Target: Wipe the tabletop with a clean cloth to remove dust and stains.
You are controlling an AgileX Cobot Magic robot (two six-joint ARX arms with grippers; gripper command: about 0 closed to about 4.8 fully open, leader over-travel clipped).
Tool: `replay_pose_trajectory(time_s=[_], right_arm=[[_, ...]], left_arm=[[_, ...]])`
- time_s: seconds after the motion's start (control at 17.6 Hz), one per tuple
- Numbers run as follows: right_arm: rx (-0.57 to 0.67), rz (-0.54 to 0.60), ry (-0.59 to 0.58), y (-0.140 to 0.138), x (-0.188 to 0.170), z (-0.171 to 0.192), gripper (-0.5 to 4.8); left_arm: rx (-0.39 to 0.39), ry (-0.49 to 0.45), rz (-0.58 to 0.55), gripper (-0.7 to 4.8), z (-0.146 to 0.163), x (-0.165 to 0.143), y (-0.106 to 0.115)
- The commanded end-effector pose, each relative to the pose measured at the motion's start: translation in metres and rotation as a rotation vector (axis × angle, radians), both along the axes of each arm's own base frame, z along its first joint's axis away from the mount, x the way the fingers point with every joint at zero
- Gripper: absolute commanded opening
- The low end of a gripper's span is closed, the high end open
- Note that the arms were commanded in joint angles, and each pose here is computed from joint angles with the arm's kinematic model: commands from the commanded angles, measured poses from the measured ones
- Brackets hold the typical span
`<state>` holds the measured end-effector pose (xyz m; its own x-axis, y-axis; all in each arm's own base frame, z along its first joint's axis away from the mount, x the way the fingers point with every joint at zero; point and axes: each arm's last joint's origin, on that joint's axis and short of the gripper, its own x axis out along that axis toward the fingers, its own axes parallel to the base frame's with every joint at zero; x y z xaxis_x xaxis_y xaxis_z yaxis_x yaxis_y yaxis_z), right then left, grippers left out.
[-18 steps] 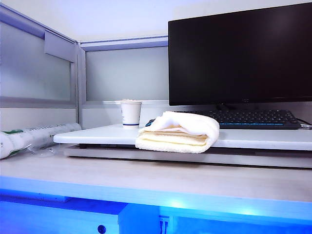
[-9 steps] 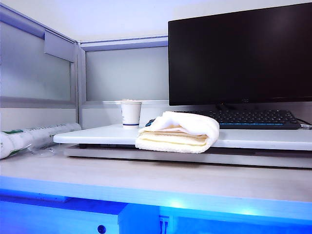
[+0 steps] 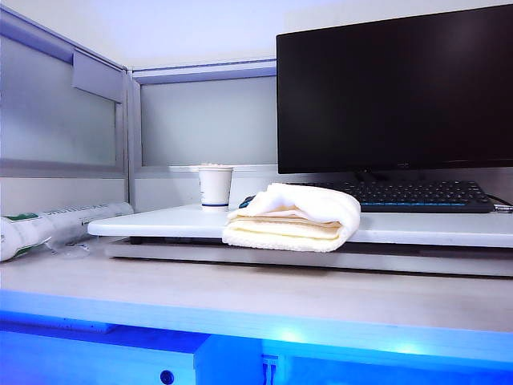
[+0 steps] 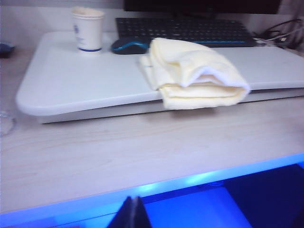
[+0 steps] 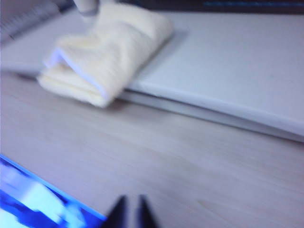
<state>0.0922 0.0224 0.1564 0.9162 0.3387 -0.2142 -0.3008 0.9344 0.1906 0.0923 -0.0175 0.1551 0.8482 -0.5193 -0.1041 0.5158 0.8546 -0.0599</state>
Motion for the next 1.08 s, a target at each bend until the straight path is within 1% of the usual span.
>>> replay_pose_trajectory(time_s=[0.06, 0.11, 0.17, 0.23, 0.28, 0.34, 0.51, 0.57, 0.68, 0.91, 1.02, 1.08], right_arm=[[0.135, 0.062, -0.037, 0.002, 0.000, 0.010, 1.98], [0.196, 0.129, -0.062, 0.004, -0.004, 0.029, 2.61], [0.200, 0.133, -0.076, 0.004, -0.005, 0.034, 2.90], [0.248, 0.137, -0.118, 0.003, -0.010, 0.075, 4.25], [0.246, 0.139, -0.104, 0.004, -0.006, 0.086, 4.51], [0.241, 0.141, -0.066, 0.006, 0.003, 0.100, 4.79], [0.233, 0.143, -0.001, 0.011, 0.029, 0.121, 4.79], [0.229, 0.148, 0.027, 0.017, 0.059, 0.135, 4.79], [0.224, 0.144, 0.066, 0.024, 0.095, 0.140, 4.79], [0.206, 0.142, 0.215, 0.038, 0.153, 0.129, 4.79], [0.197, 0.146, 0.283, 0.047, 0.182, 0.119, 4.79], [0.190, 0.147, 0.322, 0.053, 0.202, 0.110, 4.79]], left_arm=[[-0.009, 0.024, -0.031, -0.05, -0.002, -0.001, -0.001], [-0.010, 0.025, -0.031, -0.05, -0.002, -0.001, -0.001], [-0.012, 0.026, -0.031, -0.05, -0.002, -0.001, -0.001], [-0.012, 0.027, -0.031, -0.05, -0.002, -0.001, -0.001], [-0.013, 0.027, -0.031, -0.05, -0.002, -0.001, -0.001], [-0.015, 0.029, -0.031, -0.05, -0.002, -0.001, -0.001], [-0.016, 0.029, -0.031, -0.05, -0.002, -0.001, -0.001], [-0.015, 0.029, -0.031, -0.05, -0.002, -0.001, -0.001], [-0.016, 0.029, -0.031, -0.05, -0.002, -0.001, -0.001], [-0.016, 0.029, -0.031, -0.05, -0.002, -0.001, -0.001], [-0.016, 0.029, -0.030, -0.05, -0.002, -0.001, -0.001], [-0.016, 0.029, -0.030, -0.05, -0.002, -0.001, -0.001]])
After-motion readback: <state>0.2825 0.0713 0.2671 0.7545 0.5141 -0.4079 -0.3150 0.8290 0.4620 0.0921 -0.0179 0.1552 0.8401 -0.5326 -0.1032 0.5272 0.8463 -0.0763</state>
